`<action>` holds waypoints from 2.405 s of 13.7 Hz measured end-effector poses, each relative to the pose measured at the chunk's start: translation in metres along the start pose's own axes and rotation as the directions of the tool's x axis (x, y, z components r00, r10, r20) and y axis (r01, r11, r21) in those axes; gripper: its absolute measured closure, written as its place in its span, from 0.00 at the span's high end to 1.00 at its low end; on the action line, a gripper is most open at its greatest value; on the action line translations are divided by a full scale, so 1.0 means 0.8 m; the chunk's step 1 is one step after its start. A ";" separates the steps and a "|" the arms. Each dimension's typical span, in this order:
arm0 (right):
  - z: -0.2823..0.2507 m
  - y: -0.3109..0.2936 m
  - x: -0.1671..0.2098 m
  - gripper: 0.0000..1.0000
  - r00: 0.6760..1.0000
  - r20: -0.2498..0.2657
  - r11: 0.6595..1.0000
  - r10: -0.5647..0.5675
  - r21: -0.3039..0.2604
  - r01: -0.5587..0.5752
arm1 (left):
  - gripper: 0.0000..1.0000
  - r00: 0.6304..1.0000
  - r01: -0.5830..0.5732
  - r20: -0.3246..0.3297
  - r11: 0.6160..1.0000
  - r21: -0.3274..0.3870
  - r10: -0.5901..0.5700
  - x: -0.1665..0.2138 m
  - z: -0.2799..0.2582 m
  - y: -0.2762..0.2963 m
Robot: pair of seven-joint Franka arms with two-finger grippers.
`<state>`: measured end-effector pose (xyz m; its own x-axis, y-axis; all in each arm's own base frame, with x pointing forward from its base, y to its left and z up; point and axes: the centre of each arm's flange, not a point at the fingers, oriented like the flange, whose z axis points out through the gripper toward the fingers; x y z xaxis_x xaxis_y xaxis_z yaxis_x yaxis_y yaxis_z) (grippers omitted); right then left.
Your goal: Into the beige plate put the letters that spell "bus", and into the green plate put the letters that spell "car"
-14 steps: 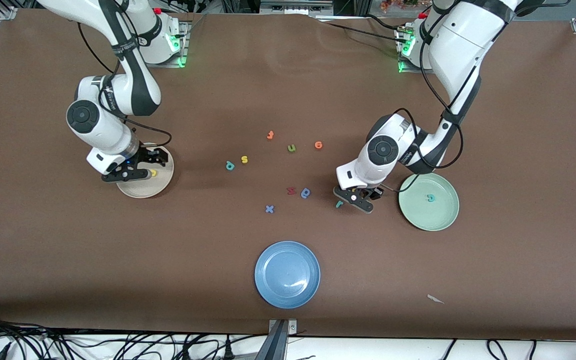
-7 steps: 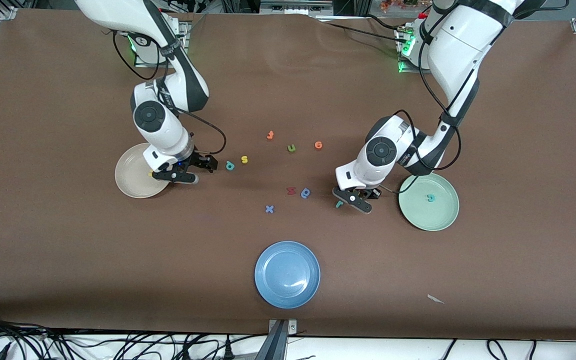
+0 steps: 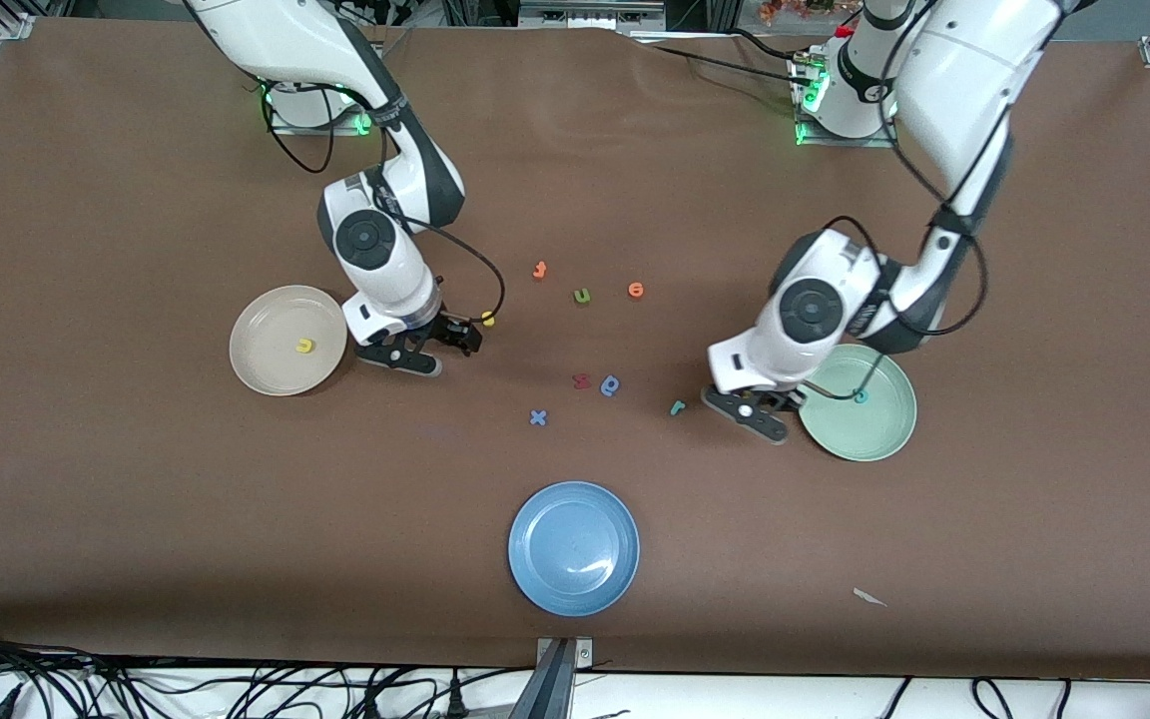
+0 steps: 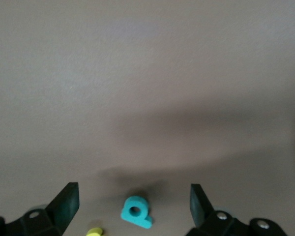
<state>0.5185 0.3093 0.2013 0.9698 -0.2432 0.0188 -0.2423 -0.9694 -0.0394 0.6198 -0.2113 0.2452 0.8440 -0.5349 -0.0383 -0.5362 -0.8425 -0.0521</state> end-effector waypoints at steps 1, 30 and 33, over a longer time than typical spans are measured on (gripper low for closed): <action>0.006 -0.001 -0.002 1.00 1.000 0.005 1.000 0.001 -0.006 -0.001 | 0.28 1.000 -0.012 0.003 1.000 0.003 0.012 -0.010 -0.005 -0.034; 0.030 -0.009 -0.025 0.32 0.999 0.038 1.000 0.006 -0.031 -0.005 | 1.00 0.994 -0.092 -0.059 0.993 -0.069 0.087 0.068 0.005 0.136; 0.030 -0.008 -0.025 0.28 0.999 0.038 0.999 0.006 -0.031 -0.005 | 1.00 0.995 -0.091 -0.054 0.993 -0.072 0.087 0.068 0.010 0.136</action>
<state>0.5011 0.3216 0.1771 0.9686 -0.2477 -0.0196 -0.2479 -0.9688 -0.0081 0.6076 -0.3314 0.2295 0.7932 -0.6089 0.0116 -0.6090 -0.7928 0.0233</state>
